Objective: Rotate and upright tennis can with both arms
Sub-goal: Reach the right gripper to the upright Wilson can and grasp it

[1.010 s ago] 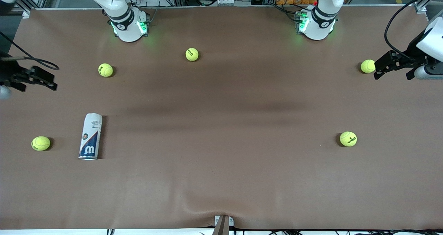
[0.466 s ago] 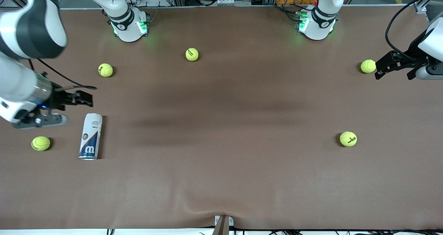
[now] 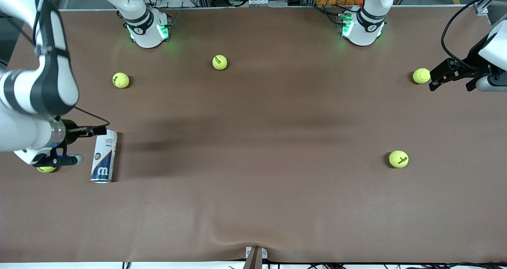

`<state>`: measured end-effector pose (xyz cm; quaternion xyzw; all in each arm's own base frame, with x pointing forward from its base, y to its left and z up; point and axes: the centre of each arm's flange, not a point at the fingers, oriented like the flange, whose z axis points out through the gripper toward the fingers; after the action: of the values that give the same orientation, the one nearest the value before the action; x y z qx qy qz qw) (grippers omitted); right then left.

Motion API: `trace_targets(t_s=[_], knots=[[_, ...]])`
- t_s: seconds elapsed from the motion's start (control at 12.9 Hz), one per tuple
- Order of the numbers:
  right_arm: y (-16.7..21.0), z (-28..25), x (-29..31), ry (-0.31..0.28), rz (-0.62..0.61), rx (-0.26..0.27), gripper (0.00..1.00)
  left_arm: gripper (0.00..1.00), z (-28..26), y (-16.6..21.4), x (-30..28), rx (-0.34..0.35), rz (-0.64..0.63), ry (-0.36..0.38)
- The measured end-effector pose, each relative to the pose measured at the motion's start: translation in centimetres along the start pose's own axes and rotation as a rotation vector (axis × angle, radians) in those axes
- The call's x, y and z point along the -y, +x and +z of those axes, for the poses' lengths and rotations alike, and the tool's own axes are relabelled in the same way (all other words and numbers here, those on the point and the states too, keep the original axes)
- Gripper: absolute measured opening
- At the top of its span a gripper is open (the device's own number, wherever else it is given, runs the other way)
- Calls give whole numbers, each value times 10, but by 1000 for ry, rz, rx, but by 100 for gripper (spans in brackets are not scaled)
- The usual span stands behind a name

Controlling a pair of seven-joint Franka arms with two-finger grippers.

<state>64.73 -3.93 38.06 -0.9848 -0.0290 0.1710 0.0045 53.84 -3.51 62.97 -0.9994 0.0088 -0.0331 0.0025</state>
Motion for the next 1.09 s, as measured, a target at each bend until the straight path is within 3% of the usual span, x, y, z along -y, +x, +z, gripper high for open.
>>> trace_targets(t_s=[0.47, 1.09], knots=[[43, 55, -48, -9, -180, -93, 100, 100, 0, 0, 0, 0, 0, 0], [74, 145, -65, -18, -290, -110, 100, 100, 0, 0, 1, 0, -1, 0]])
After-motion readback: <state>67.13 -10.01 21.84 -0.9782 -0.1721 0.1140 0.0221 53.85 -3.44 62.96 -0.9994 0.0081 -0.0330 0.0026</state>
